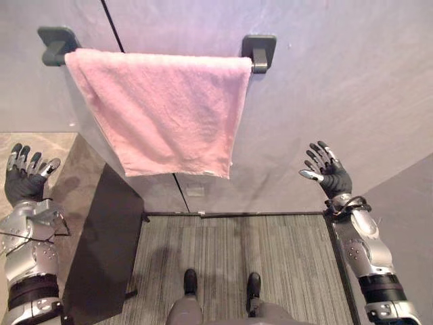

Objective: Organize washtable

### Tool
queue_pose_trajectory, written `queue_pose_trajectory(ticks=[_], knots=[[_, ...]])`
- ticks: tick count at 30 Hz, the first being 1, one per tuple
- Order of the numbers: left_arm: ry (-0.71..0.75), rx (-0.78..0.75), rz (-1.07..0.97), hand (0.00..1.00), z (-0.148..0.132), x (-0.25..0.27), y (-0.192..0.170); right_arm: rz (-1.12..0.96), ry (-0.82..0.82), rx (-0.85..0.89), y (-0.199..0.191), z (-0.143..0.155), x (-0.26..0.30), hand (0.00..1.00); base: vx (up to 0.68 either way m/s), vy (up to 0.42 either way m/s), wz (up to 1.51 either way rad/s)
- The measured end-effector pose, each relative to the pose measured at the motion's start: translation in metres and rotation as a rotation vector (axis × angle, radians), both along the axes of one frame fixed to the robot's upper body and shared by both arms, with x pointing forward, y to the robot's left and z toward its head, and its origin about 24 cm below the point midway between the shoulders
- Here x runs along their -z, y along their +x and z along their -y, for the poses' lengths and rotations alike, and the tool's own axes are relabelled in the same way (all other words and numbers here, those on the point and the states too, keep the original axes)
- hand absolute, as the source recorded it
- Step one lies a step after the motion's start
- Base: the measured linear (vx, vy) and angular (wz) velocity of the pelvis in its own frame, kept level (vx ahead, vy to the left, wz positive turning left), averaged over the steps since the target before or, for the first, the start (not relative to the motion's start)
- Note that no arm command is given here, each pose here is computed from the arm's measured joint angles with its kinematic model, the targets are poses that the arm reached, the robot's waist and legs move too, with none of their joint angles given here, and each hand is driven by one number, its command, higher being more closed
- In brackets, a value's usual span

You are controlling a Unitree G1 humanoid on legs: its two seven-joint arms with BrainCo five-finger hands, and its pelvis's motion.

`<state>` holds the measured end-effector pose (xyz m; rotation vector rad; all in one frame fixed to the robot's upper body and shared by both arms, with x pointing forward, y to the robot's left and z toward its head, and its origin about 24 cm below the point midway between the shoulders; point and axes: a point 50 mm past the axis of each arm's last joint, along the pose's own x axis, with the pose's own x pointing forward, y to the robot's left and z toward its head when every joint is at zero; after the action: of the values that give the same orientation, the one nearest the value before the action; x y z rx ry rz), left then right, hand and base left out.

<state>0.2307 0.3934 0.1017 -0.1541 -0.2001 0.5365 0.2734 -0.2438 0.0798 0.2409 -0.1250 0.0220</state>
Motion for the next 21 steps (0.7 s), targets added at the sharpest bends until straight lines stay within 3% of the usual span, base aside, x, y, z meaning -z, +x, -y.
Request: queue_pose_trajectory(ticks=[4, 8, 11, 13, 17, 21], knots=[[-0.066, -0.068, -0.019, 0.00, -0.004, 0.020, -0.017, -0.034, 0.011, 0.182, -0.021, 0.037, 0.010, 0.00, 0.00, 0.000, 0.18], [-0.109, -0.141, -0.041, 0.00, -0.009, 0.035, -0.035, -0.160, 0.116, 0.545, -0.063, 0.086, 0.046, 0.00, 0.02, 0.000, 0.15], [-0.123, -0.149, -0.085, 0.00, 0.000, 0.050, -0.041, -0.198, 0.170, 0.693, -0.088, 0.097, 0.061, 0.00, 0.03, -0.001, 0.09], [-0.137, -0.116, -0.106, 0.00, 0.018, 0.063, -0.046, -0.265, 0.222, 0.781, -0.107, 0.097, 0.081, 0.00, 0.02, -0.001, 0.02], [-0.188, -0.027, -0.119, 0.00, 0.060, 0.082, -0.054, -0.378, 0.361, 0.854, -0.136, 0.068, 0.119, 0.00, 0.01, -0.007, 0.02], [-0.343, 0.120, -0.181, 0.00, 0.121, 0.116, -0.060, -0.448, 0.524, 0.908, -0.154, 0.036, 0.144, 0.00, -0.02, -0.007, -0.20]])
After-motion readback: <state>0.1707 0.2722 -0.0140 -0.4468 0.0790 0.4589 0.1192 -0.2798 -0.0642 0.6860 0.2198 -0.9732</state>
